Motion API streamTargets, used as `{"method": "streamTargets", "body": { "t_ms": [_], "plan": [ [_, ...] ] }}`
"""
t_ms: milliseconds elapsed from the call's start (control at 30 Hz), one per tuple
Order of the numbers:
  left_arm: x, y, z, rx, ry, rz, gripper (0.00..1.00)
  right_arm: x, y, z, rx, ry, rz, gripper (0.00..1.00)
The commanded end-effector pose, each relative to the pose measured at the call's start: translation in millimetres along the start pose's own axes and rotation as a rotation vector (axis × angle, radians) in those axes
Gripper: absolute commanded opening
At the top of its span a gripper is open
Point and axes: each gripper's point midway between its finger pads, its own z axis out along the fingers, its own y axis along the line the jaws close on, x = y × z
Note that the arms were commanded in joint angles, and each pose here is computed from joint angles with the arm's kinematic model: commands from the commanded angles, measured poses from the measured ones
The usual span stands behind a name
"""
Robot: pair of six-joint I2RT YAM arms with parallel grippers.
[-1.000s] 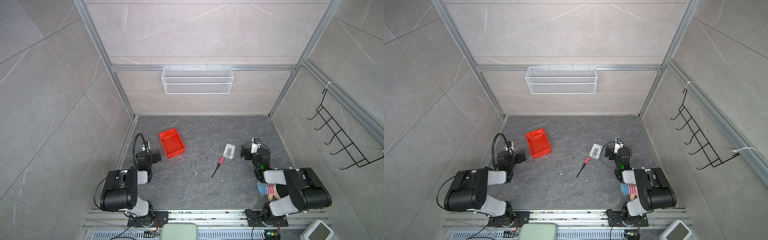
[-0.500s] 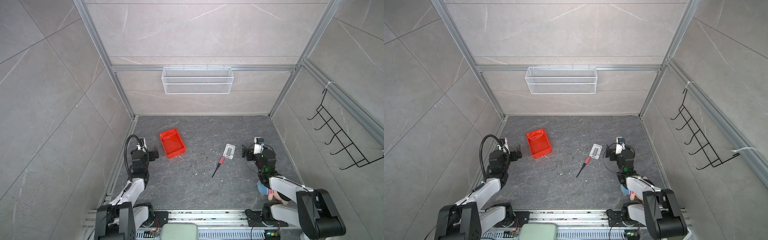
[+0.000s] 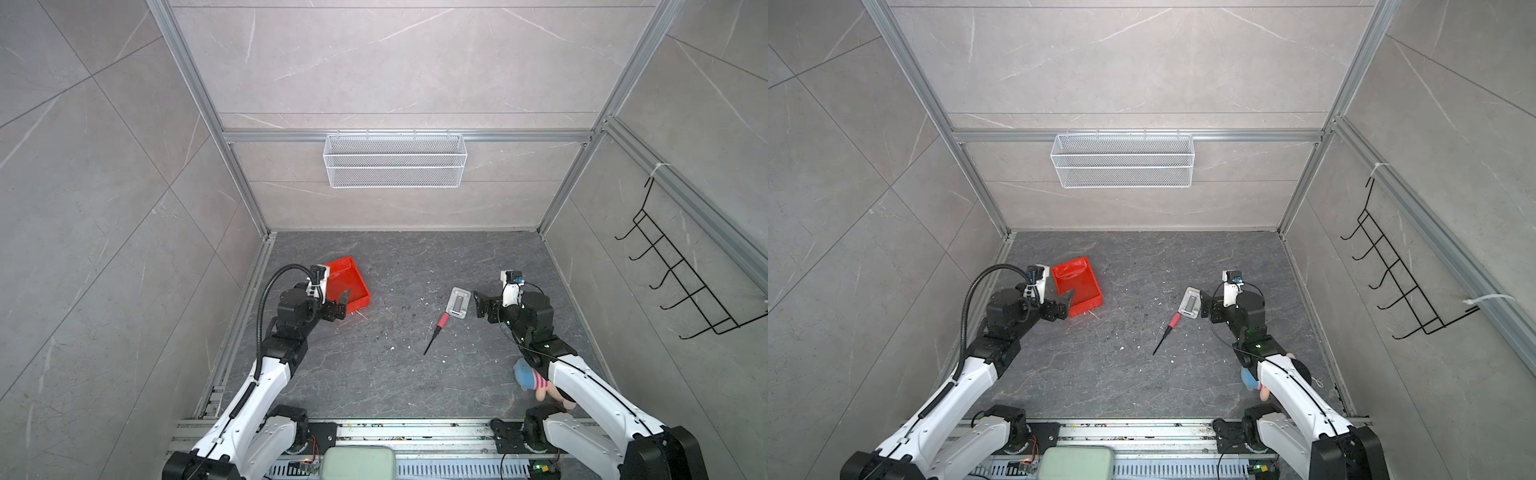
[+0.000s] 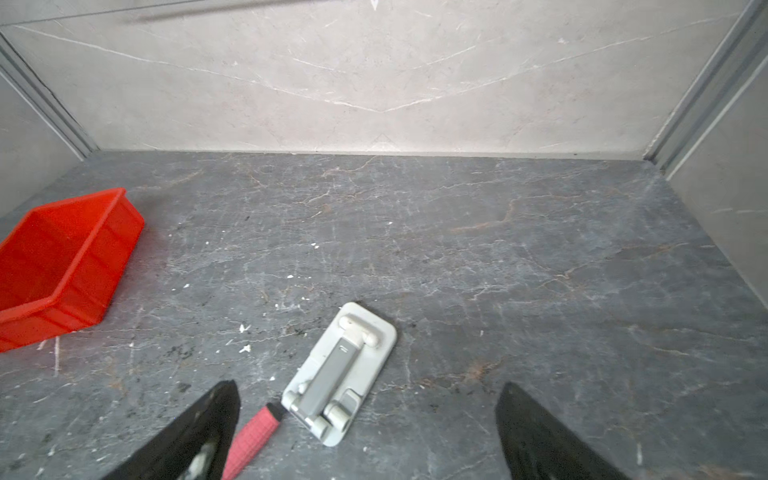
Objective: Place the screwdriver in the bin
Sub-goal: 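Move the right gripper toward the red-handled screwdriver while the left gripper advances toward it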
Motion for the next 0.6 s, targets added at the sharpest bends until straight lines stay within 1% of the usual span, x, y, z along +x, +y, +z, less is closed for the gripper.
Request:
{"method": "streamTargets", "body": {
  "t_ms": [0, 133, 200, 267, 333, 400, 500, 567],
  "plan": [
    [-5.3, -49.8, 3.7, 0.183, 0.044, 0.113, 1.0, -1.3, 5.8, 2.1, 0.038, 0.031, 0.157, 0.99],
    [-7.7, -102.4, 8.7, 0.34, 0.046, 0.209, 1.0, -1.7, 25.2, 9.6, 0.02, 0.054, 0.333, 0.99],
    [-6.6, -127.4, 6.8, 0.438, 0.039, 0.276, 1.0, 0.4, 38.0, 14.4, -0.006, 0.092, 0.39, 0.99],
    [-5.9, -147.2, 5.8, 0.506, 0.035, 0.325, 1.0, 5.7, 48.2, 18.4, -0.01, 0.144, 0.446, 0.99],
    [-6.1, -161.4, 5.6, 0.549, 0.037, 0.348, 1.0, 11.4, 58.9, 21.4, -0.01, 0.184, 0.479, 0.99],
    [-4.0, -174.2, 5.2, 0.588, 0.046, 0.369, 1.0, 19.7, 65.6, 22.7, 0.019, 0.232, 0.499, 0.99],
    [1.3, -188.8, 5.4, 0.626, 0.062, 0.391, 1.0, 32.7, 67.5, 21.0, 0.112, 0.318, 0.491, 0.99],
    [4.4, -195.1, 6.2, 0.638, 0.071, 0.4, 1.0, 46.3, 63.3, 17.8, 0.198, 0.418, 0.497, 0.99]
  ]
}}
